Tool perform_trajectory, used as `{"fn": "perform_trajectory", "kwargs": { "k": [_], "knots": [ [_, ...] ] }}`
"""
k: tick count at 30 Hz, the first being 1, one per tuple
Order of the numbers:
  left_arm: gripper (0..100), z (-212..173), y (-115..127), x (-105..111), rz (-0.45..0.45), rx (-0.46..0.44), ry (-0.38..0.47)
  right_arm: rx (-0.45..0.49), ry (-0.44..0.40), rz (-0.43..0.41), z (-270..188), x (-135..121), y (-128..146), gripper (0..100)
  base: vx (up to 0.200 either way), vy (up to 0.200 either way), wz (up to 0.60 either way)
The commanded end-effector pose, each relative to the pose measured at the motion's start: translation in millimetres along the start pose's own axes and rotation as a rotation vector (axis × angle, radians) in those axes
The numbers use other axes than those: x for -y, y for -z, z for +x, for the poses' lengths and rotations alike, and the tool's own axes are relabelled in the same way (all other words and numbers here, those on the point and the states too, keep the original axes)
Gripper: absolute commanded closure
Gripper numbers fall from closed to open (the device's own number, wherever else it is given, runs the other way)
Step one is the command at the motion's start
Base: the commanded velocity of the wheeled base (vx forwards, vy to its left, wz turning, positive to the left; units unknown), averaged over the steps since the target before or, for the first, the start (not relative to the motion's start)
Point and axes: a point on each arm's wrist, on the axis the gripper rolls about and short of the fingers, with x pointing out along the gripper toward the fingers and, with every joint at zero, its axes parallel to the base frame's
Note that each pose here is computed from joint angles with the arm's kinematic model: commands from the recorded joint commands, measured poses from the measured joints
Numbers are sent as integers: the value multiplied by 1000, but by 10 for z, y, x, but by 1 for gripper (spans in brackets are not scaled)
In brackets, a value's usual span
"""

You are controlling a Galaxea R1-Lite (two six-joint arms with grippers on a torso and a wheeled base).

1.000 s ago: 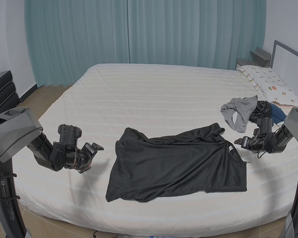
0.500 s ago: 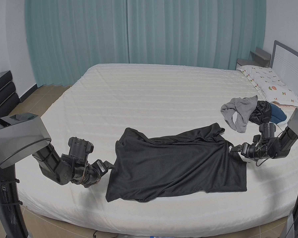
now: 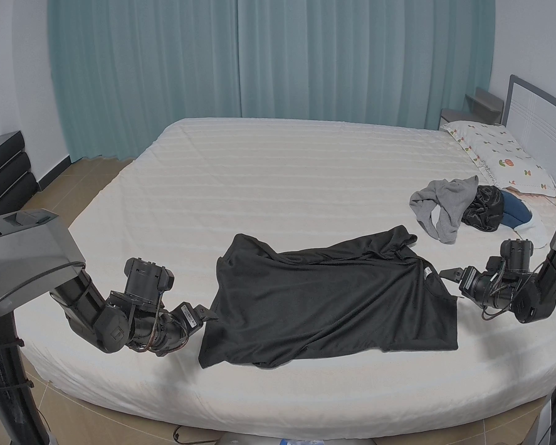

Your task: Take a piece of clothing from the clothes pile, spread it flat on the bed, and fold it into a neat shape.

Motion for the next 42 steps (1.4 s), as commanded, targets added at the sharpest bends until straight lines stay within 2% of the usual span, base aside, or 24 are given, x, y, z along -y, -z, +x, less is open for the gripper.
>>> {"fn": "perform_trajectory", "kwargs": {
  "k": [1, 5, 7, 19, 25, 32, 37, 42],
  "knots": [
    [0, -62, 40, 19, 6, -6, 9, 3, -35, 121, -175, -1, 185, 0, 0, 0, 0],
    [0, -60, 52, 66, -13, -5, 20, -4, -80, 178, -156, 44, 234, 0, 0, 0, 0],
    [0, -65, 60, 90, -19, -5, 27, -7, -78, 184, -154, 69, 257, 0, 0, 0, 0],
    [0, -116, 140, 153, 5, -15, 42, -25, -65, 197, -216, 84, 313, 0, 0, -200, 0],
    [0, -136, 120, 163, 7, 0, 44, -28, -63, 194, -225, 82, 325, 0, 0, 0, 0],
    [0, -211, 100, 166, 5, 11, 48, -33, -65, 182, -250, 68, 388, 0, -200, 0, 0],
    [0, -295, 180, 78, 10, 6, 15, -52, -73, 169, -258, 29, 465, 0, -200, 0, 0],
    [0, -213, 176, 39, 17, 32, -31, -66, -74, 167, -250, 15, 499, 0, 0, 0, 0]
  ]
}}
